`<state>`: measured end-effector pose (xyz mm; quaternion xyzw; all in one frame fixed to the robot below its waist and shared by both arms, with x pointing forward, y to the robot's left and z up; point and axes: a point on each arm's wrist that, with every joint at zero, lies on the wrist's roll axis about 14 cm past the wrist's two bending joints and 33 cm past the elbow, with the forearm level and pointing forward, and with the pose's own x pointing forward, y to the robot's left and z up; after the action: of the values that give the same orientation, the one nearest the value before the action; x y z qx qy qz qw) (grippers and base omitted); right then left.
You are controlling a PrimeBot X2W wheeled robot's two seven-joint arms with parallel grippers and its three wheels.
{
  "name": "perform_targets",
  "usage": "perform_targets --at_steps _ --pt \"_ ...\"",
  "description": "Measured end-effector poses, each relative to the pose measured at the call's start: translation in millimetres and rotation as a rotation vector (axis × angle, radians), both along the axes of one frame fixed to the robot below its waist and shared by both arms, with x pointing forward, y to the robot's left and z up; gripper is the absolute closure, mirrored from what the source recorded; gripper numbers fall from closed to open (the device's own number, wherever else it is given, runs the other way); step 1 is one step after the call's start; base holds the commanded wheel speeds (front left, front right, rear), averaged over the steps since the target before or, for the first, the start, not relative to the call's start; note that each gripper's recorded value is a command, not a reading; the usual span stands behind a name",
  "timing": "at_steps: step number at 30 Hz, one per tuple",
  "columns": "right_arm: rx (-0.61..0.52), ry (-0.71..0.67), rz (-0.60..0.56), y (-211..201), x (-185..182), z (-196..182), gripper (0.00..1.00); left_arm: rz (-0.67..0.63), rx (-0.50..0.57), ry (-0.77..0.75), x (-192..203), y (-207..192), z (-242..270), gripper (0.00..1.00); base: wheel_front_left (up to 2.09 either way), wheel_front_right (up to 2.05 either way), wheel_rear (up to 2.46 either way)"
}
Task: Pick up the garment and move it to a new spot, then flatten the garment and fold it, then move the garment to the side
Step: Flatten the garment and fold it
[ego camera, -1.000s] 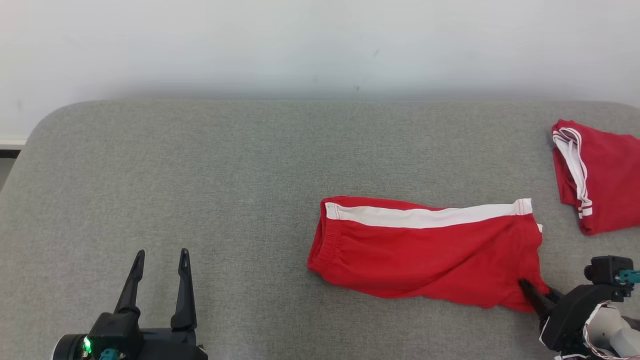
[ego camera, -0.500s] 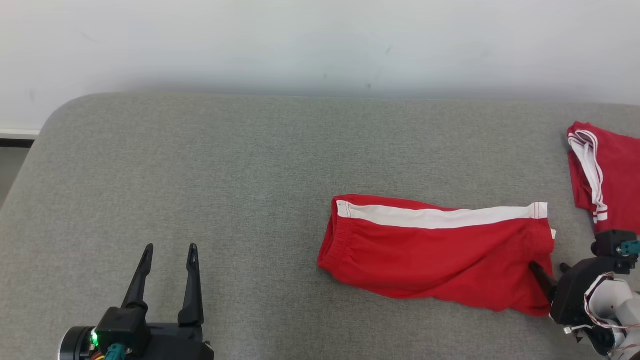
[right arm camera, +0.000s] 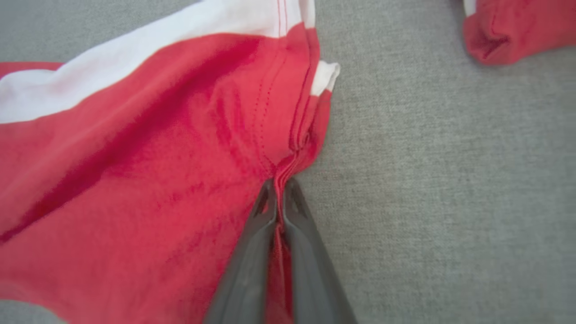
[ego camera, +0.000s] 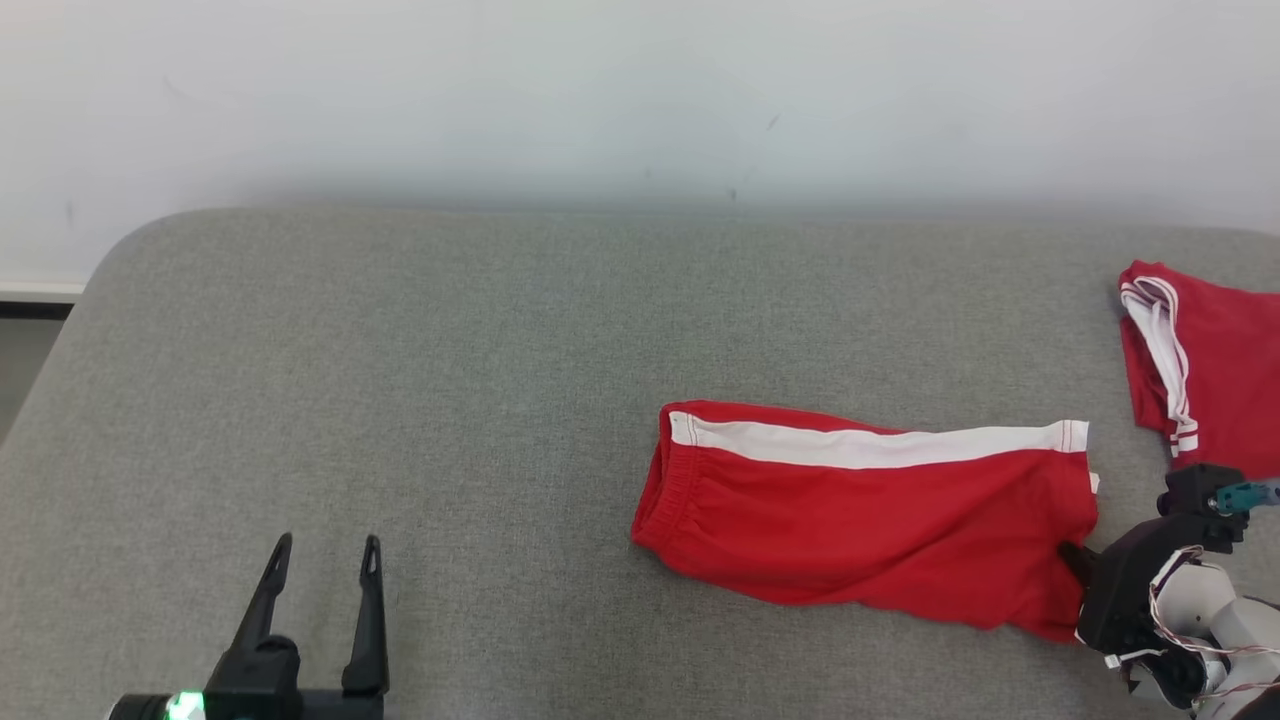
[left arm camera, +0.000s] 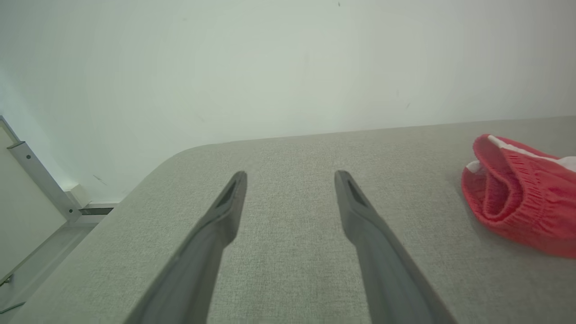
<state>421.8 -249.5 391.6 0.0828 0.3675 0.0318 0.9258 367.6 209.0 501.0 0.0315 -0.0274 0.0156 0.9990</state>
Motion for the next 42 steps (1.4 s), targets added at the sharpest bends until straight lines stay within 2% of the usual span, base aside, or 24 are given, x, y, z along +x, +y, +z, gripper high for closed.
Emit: perform_targets --at_steps 9,17,23,30,36,42 --pt "-0.056 -0.074 -0.084 -47 -7 26 1.0 0.048 0.047 0.012 -24 12 -4 0.0 0.0 0.0 0.0" --pt "-0.047 -0.161 -0.04 -38 -1 52 1.0 0.072 0.066 -0.007 -33 19 2 0.0 0.0 0.0 0.0" --pt "-0.009 -0.256 0.087 6 12 80 1.0 0.079 0.059 -0.015 -36 20 4 0.0 0.0 0.0 0.0" --pt "0.091 -0.322 0.277 89 16 105 1.0 0.074 0.042 -0.017 -35 17 4 0.0 0.0 0.0 0.0" --pt "0.152 -0.289 0.41 155 9 99 1.0 0.064 0.032 -0.036 -27 13 10 0.0 0.0 0.0 0.0" --pt "0.176 -0.216 0.461 194 5 76 1.0 0.059 0.02 -0.038 -23 10 11 0.0 0.0 0.0 0.0"
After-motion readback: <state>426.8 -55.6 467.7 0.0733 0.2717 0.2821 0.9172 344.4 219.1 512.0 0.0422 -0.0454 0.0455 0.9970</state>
